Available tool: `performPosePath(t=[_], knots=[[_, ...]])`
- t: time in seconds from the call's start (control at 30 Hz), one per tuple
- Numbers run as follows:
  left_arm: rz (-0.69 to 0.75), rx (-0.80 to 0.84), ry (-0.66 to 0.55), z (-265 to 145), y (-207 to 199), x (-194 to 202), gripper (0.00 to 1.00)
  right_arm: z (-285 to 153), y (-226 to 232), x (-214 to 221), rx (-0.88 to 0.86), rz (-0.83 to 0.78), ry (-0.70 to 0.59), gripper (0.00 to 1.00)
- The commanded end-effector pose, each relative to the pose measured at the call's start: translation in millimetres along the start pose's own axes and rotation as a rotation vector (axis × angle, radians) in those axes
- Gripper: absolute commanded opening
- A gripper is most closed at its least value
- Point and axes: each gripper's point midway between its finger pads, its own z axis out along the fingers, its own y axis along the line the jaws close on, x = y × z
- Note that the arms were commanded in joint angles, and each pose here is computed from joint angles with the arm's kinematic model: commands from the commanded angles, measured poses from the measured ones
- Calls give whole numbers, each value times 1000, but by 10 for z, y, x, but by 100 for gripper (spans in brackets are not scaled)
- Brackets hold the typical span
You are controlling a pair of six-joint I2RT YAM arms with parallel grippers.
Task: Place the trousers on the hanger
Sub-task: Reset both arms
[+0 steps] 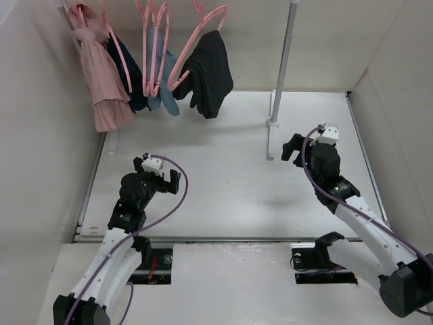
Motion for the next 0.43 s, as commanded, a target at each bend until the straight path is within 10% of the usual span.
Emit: performPosePath(t=[0.0,0.4], knots=[[44,-25,-142,0,79,-341,100,-31,-89,-253,60,94,-105,100],[34,0,-135,-1,41,-319,100,-77,-43,-394,49,112,-127,100]])
